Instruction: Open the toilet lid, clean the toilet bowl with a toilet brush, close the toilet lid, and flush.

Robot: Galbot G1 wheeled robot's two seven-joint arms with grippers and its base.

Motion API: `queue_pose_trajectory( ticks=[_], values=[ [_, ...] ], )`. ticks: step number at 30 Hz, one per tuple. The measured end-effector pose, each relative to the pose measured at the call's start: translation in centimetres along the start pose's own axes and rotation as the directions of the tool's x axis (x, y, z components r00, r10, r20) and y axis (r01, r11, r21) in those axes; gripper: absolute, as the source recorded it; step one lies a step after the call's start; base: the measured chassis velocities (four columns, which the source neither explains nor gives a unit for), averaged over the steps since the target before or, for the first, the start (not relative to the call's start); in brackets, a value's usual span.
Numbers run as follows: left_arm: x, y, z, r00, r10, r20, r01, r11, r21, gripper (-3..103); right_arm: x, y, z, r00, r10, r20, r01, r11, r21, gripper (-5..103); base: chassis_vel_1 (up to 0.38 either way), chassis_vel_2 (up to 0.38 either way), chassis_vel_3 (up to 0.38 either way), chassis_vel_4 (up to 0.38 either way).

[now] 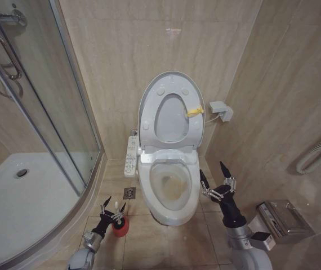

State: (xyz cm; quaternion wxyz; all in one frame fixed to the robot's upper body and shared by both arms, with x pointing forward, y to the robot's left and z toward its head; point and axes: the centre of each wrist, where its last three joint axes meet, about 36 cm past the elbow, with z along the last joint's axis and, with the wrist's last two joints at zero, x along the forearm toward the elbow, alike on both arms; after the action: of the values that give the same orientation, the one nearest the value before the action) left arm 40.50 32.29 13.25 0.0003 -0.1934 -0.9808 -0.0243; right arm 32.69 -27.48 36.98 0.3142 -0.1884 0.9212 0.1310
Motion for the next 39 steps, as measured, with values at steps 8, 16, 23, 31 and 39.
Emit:
queue_pose_trajectory(
  ticks=[8, 16, 23, 31, 39],
  values=[
    [0.9, -0.7, 0.5, 1.000, 0.008, -0.018, -0.008, 1.000, 0.001, 93, 0.1, -0.1, 0.2, 1.000, -0.003, -0.004, 0.003, 1.000, 0.000, 100, 0.000, 0.000, 0.000, 0.000],
    [0.9, -1.3, 0.8, 1.000, 0.000, -0.019, 0.001, 1.000, 0.008, 68, 0.3, -0.2, 0.3, 1.000, -0.011, -0.008, 0.011, 1.000, 0.005, 100, 0.000, 0.000, 0.000, 0.000],
    [1.5, -1.9, 0.8, 1.000, -0.003, -0.014, 0.003, 1.000, 0.015, 41, 0.7, -0.3, 0.5, 1.000, -0.017, -0.012, 0.017, 1.000, 0.007, 100, 0.000, 0.000, 0.000, 0.000],
    [4.4, -2.8, -0.9, 0.998, -0.059, 0.025, 0.059, 0.998, 0.007, 21, 0.8, -0.3, 0.7, 1.000, -0.025, -0.012, 0.025, 1.000, 0.004, 100, 0.000, 0.000, 0.000, 0.000],
    [6.6, -3.6, -7.5, 0.979, -0.134, 0.156, 0.138, 0.990, -0.018, 21, 0.9, -0.1, 0.9, 0.999, -0.032, -0.005, 0.032, 0.999, 0.000, 100, 0.000, 0.000, 0.000, 0.000]
  ],
)
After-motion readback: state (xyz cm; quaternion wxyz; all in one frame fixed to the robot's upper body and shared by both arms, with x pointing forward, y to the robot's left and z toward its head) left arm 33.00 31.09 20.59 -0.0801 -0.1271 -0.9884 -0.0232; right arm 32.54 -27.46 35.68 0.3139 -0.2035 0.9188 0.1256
